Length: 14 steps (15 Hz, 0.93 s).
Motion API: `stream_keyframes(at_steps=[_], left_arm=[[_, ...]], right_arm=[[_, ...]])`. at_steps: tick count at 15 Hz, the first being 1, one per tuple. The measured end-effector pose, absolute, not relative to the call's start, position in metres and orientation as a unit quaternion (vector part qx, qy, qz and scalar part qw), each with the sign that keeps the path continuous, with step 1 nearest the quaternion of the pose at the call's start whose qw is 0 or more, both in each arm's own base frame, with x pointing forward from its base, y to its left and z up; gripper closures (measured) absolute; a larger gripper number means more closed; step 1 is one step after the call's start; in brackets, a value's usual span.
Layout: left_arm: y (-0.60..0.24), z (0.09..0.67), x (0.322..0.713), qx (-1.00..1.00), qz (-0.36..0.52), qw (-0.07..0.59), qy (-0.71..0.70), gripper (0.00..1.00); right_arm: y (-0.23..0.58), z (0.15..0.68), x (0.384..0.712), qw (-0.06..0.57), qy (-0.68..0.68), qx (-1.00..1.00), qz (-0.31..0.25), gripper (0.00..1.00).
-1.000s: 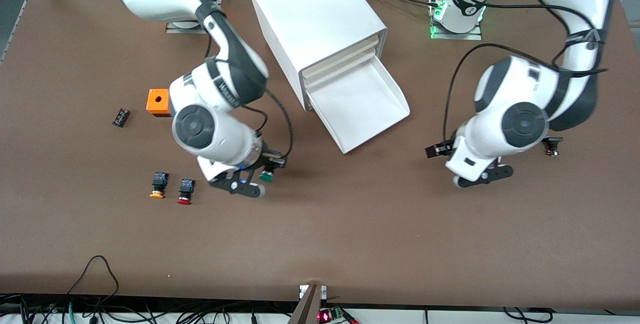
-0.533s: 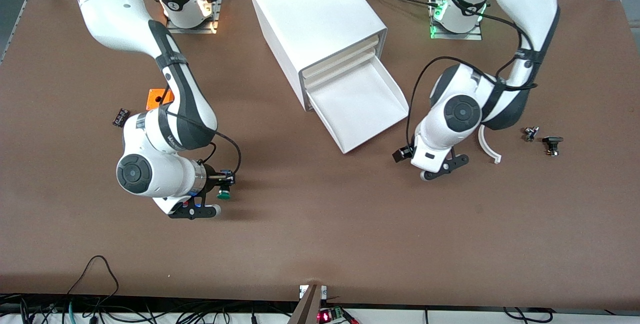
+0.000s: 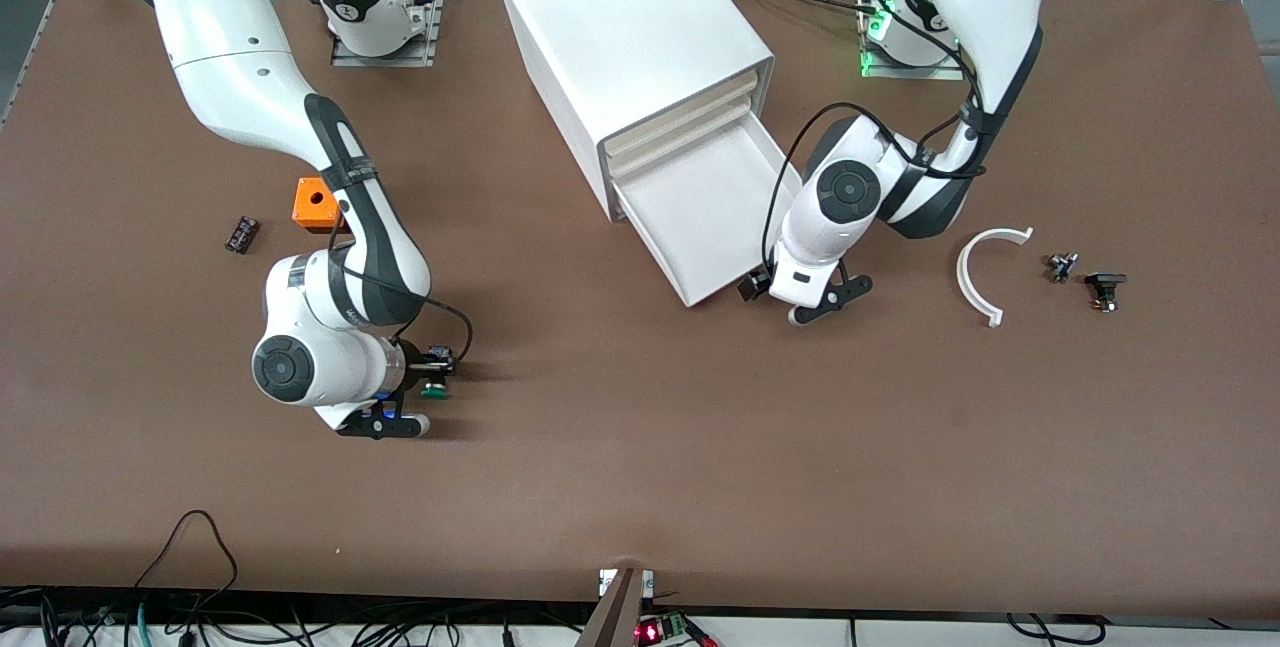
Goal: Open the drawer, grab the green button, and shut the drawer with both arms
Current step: 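Push the drawer shut with the left gripper while the right gripper releases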
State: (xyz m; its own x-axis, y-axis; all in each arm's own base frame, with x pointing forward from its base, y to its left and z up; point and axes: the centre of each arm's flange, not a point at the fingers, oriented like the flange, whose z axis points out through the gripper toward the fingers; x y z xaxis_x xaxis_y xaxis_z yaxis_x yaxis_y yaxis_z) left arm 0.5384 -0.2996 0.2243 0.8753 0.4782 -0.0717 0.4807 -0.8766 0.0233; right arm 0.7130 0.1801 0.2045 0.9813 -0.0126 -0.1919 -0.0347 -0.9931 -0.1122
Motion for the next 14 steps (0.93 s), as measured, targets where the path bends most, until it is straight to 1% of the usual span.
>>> stream_keyframes(at_steps=[4, 7, 8, 9, 10, 12, 14], left_arm=[[-0.308, 0.217, 0.53, 0.97, -0.04, 0.018, 0.241, 0.0], [-0.327, 0.216, 0.516, 0.973, -0.048, 0.022, 0.225, 0.0], [-0.333, 0.215, 0.51, 0.974, -0.051, 0.022, 0.22, 0.0], [-0.339, 0.213, 0.505, 0.975, -0.055, 0.022, 0.215, 0.0], [-0.343, 0.212, 0.5, 0.976, -0.059, 0.021, 0.21, 0.0], [-0.352, 0.21, 0.49, 0.977, -0.067, 0.02, 0.201, 0.0], [-0.366, 0.211, 0.476, 0.979, -0.079, 0.016, 0.187, 0.0]], right_arm=[[0.163, 0.196, 0.716, 0.058, 0.023, -0.993, 0.097, 0.59], [0.163, 0.19, 0.715, 0.058, 0.024, -0.993, 0.1, 0.59], [0.163, 0.188, 0.715, 0.057, 0.024, -0.993, 0.101, 0.56], [0.163, 0.188, 0.715, 0.057, 0.024, -0.993, 0.1, 0.48], [0.163, 0.189, 0.716, 0.058, 0.024, -0.993, 0.098, 0.35], [0.156, 0.195, 0.72, 0.058, 0.024, -0.994, 0.089, 0.18], [0.139, 0.215, 0.729, 0.054, 0.029, -0.996, 0.071, 0.01]])
